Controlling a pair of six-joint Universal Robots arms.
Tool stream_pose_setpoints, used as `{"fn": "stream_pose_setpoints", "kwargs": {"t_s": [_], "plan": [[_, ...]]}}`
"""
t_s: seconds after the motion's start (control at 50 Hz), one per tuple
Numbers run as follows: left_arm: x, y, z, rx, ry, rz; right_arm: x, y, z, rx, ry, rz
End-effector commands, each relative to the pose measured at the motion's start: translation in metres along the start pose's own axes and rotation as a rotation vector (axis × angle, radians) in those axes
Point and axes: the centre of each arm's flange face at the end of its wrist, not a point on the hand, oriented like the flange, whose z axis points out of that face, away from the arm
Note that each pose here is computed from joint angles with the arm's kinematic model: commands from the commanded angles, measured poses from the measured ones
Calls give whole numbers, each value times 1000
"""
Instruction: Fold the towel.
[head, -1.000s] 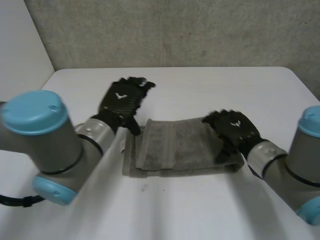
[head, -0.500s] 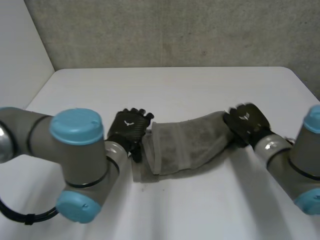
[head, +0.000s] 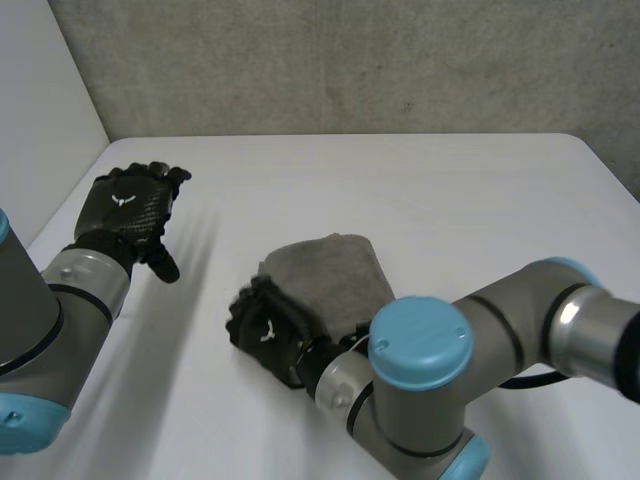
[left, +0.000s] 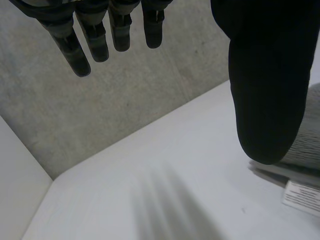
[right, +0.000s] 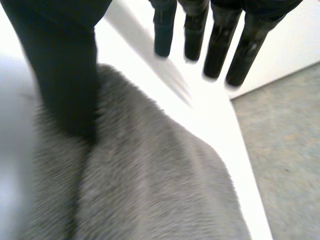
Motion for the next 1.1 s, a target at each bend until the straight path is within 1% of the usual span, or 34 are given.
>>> {"fn": "stream_pose_setpoints", "kwargs": {"t_s": [0.02, 0.04, 0.06, 0.08, 0.1, 0.14, 0.16, 0.18, 0.2, 0.24, 0.26, 0.3, 0.34, 0.36, 0.38, 0.4, 0.44, 0.54, 0.66, 0.74, 0.76, 0.78, 0.8, 0.84, 0.9, 0.92, 0.94, 0.96, 1.0, 1.02, 1.04, 1.06, 1.08, 1.1], "plan": [[20, -14, 14, 80, 48, -5, 76, -4, -31, -15, 224, 291], [20, -14, 14, 80, 48, -5, 76, -4, -31, -15, 225, 291], [32, -19, 17, 98, 75, -6, 96, 6, -40, -39, 292, 395], [32, -19, 17, 98, 76, -6, 113, 13, -50, -54, 352, 494], [43, -24, 20, 114, 104, -8, 113, 13, -50, -54, 352, 495], [53, -30, 23, 132, 127, -16, 134, 28, -68, -108, 414, 697], [61, -31, 26, 126, 149, -32, 134, 28, -68, -108, 414, 698], [70, -29, 30, 108, 174, -50, 141, 39, -75, -153, 426, 790], [70, -29, 30, 108, 174, -50, 141, 39, -75, -154, 426, 791], [77, -32, 31, 97, 195, -71, 152, 60, -88, -228, 437, 938], [85, -32, 32, 76, 217, -89, 152, 60, -88, -228, 437, 939], [92, -28, 35, 40, 234, -109, 155, 73, -86, -243, 395, 1013], [111, -6, 40, -62, 272, -138, 153, 81, -80, -243, 360, 1036], [111, -6, 40, -62, 272, -138, 153, 82, -80, -243, 359, 1036], [122, 5, 40, -111, 293, -146, 150, 87, -74, -237, 317, 1049], [122, 5, 40, -111, 293, -146, 149, 92, -67, -230, 287, 1058], [135, 28, 40, -204, 301, -147, 147, 97, -61, -224, 261, 1066], [128, 61, 45, -325, 215, -128, 133, 114, -41, -248, 216, 1070], [108, 87, 47, -414, 142, -101, 107, 113, -20, -271, 139, 950], [104, 91, 46, -426, 134, -100, 97, 117, -11, -341, 169, 819], [101, 92, 46, -431, 125, -101, 97, 117, -11, -341, 169, 819], [98, 92, 47, -432, 120, -102, 97, 117, -11, -362, 180, 765], [98, 92, 47, -432, 120, -102, 97, 117, -11, -363, 180, 764], [94, 84, 47, -414, 113, -109, 104, 115, -14, -388, 208, 652], [93, 75, 46, -393, 113, -115, 123, 99, -19, -353, 249, 604], [93, 63, 44, -361, 121, -122, 123, 99, -20, -352, 249, 604], [92, 46, 41, -319, 124, -133, 137, 87, -24, -316, 288, 598], [92, 46, 41, -319, 124, -133, 138, 87, -25, -315, 289, 598], [87, 4, 32, -209, 132, -160, 170, 61, -40, -235, 382, 618], [87, 4, 32, -208, 132, -160, 170, 61, -40, -235, 382, 618], [82, -19, 26, -148, 130, -177, 187, 47, -50, -186, 434, 640], [82, -19, 26, -147, 130, -177, 204, 36, -61, -146, 491, 664], [75, -41, 20, -88, 129, -192, 204, 36, -61, -146, 491, 664], [68, -62, 15, -32, 126, -207, 221, 32, -74, -125, 560, 684]]}}
